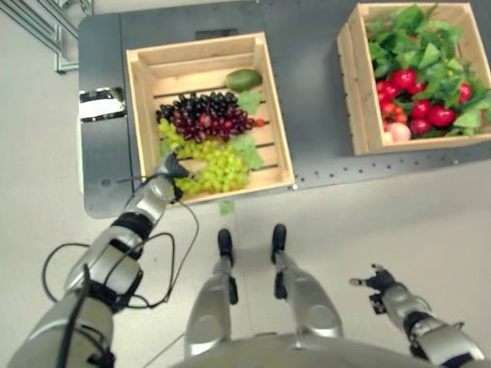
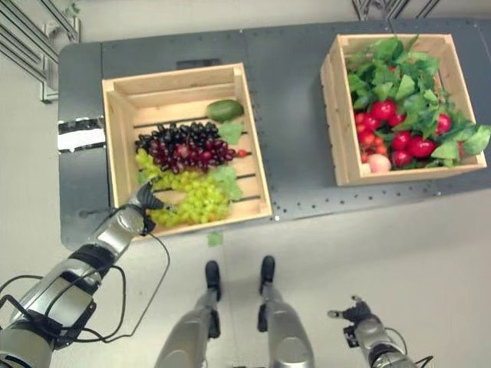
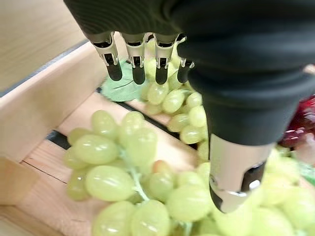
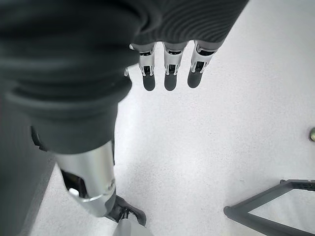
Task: Pick up the fruits from the basket on one side to the basket on the other side
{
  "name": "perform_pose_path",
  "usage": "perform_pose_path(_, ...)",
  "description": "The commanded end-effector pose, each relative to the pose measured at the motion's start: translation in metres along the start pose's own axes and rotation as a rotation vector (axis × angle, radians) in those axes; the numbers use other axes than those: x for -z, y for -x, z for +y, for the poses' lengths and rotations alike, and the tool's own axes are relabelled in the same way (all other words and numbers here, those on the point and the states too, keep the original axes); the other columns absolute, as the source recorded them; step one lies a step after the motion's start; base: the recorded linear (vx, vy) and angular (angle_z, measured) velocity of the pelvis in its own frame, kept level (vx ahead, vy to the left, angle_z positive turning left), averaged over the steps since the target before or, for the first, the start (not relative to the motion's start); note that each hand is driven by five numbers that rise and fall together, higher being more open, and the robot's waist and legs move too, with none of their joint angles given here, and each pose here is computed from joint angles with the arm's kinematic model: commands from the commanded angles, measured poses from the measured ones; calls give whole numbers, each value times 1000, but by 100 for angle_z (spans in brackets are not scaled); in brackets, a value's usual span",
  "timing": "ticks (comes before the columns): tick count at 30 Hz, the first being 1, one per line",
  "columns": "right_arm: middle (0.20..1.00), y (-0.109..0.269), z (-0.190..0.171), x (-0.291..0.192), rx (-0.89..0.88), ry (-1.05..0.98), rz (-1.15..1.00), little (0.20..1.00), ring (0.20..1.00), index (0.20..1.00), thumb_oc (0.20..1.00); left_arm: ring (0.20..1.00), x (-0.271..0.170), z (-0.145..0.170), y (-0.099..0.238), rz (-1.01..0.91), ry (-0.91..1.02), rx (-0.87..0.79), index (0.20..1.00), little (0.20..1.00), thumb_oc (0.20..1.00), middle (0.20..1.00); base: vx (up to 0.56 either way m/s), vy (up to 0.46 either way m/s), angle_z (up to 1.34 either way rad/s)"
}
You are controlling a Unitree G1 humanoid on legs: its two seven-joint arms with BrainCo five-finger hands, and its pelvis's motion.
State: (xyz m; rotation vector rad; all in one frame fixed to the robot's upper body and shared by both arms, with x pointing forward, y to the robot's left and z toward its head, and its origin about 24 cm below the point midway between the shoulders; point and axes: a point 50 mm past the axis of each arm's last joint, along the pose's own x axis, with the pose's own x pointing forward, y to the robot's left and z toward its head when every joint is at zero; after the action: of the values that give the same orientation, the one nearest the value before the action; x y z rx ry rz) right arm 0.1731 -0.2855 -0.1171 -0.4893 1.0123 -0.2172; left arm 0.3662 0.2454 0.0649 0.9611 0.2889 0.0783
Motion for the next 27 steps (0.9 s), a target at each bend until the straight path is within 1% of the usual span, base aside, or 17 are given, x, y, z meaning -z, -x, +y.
perform_pose_path(1,1000,2,-14,9,40,8,-3,1000,1000,1000,1000,1000,3,19,-5,31,-74,-52,1000,1000,1000,1000,0,0,0)
perform_pose_path(7,1000,2,-17,10,48,-11,-12,1000,1000,1000,1000,1000,7,34,-6,52,-61,-103,1000,1000,1000,1000,1,3,-2)
perform_pose_path(8,1000,3,-17,12,48,-14,-5,1000,1000,1000,1000,1000,5,40,-7,50,-60,-125,1000,1000,1000,1000,6,4,-5)
perform_pose_path(10,1000,3,-17,12,48,-14,-5,1000,1000,1000,1000,1000,5,40,-7,50,-60,-125,1000,1000,1000,1000,0,0,0)
perform_pose_path(11,1000,3,-16,14,49,-18,0,1000,1000,1000,1000,1000,2,47,-8,42,-67,-146,1000,1000,1000,1000,0,0,0)
perform_pose_path(15,1000,3,-16,18,52,-21,12,1000,1000,1000,1000,1000,-3,56,-9,24,-80,-171,1000,1000,1000,1000,27,0,0)
perform_pose_path(21,1000,3,-12,12,44,-25,-2,1000,1000,1000,1000,1000,-3,63,-9,28,-118,-184,1000,1000,1000,1000,34,1,0)
perform_pose_path(27,1000,3,-12,14,49,-40,1,1000,1000,1000,1000,1000,-1,56,-10,44,-147,-165,1000,1000,1000,1000,19,-3,-6)
